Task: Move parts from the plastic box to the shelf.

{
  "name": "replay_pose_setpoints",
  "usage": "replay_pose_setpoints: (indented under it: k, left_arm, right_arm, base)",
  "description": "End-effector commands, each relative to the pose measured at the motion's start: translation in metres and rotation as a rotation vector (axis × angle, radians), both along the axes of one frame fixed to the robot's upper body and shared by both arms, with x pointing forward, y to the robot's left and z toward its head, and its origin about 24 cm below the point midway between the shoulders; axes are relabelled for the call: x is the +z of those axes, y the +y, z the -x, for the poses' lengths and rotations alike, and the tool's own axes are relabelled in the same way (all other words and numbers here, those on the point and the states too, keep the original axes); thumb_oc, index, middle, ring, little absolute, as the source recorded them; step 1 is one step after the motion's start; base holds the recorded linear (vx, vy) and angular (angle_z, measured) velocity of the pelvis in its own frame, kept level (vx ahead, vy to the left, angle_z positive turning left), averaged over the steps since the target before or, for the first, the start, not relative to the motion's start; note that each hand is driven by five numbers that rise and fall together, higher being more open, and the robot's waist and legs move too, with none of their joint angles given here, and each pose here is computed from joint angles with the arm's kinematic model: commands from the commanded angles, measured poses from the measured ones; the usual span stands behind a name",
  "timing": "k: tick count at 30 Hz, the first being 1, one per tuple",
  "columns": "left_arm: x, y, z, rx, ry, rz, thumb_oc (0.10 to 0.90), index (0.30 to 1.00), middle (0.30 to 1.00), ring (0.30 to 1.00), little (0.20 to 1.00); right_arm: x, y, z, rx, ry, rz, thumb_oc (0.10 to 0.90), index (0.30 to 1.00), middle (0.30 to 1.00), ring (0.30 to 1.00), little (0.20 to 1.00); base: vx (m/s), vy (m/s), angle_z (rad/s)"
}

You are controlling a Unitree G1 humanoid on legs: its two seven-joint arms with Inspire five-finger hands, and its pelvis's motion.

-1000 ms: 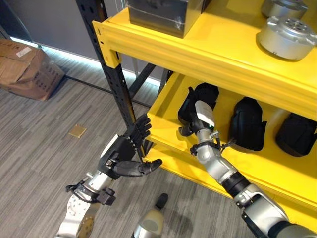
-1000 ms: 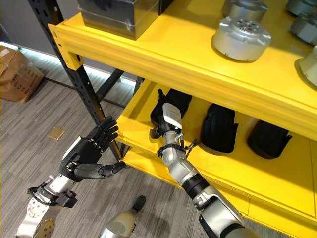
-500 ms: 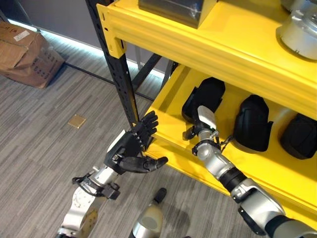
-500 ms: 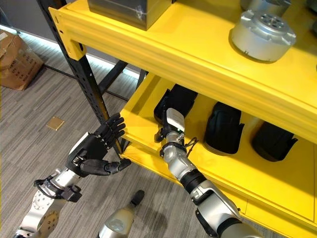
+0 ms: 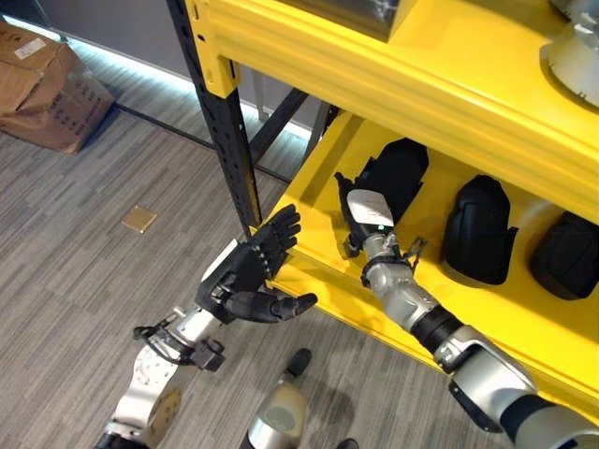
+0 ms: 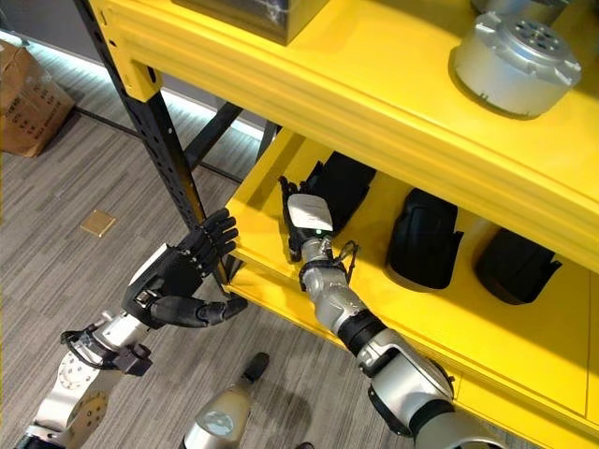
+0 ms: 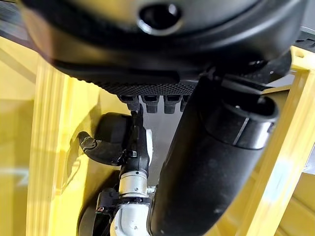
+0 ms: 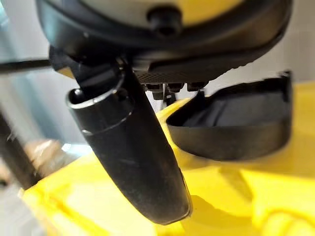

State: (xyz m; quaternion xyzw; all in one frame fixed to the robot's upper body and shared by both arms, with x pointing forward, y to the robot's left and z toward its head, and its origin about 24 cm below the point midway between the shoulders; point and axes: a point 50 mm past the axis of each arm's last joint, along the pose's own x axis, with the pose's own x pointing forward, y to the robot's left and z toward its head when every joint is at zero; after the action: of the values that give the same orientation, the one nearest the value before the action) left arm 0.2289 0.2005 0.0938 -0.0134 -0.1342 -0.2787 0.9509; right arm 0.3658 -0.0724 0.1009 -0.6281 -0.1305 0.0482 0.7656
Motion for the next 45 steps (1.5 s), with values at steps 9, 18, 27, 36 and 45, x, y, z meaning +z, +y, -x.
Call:
replay_pose_setpoints:
  k: [9,18,27,36,45]
  left_arm:
    - [0.035,-0.009,0.005,-0.121,-0.186,0.030,0.900,1.000,1.000,1.000,1.000]
    - [0.036,-0.010,0.004,-0.127,-0.182,0.022,0.900,1.000,1.000,1.000,1.000]
    - [0.035,-0.010,0.005,-0.123,-0.186,0.029,0.900,1.000,1.000,1.000,1.000]
    - [0.035,-0.009,0.004,-0.142,-0.177,0.011,0.900,1.000,1.000,1.000,1.000]
    - [0.036,-0.009,0.005,-0.151,-0.171,-0.010,0.900,1.000,1.000,1.000,1.000]
  right_arm:
    - [0.003,0.014,-0.004,0.079,-0.006,0.146,0.900,1.000,1.000,1.000,1.000]
    - [-0.008,0.014,0.000,0.044,0.043,0.047,0.900,1.000,1.000,1.000,1.000]
    - [-0.015,0.020,0.003,0.079,0.184,-0.127,0.900,1.000,1.000,1.000,1.000]
    - [-0.021,0.039,0.012,0.232,0.307,0.060,0.900,1.000,1.000,1.000,1.000]
    - [-0.046,0.042,0.021,0.253,0.554,0.027,0.900,1.000,1.000,1.000,1.000]
  base:
    - [0.00,-0.020,0.00]
    - [0.00,0.001,0.00]
    - [0.00,0.003,-0.01]
    - [0.01,-0.007,0.00]
    - [0.01,-0.008,0.00]
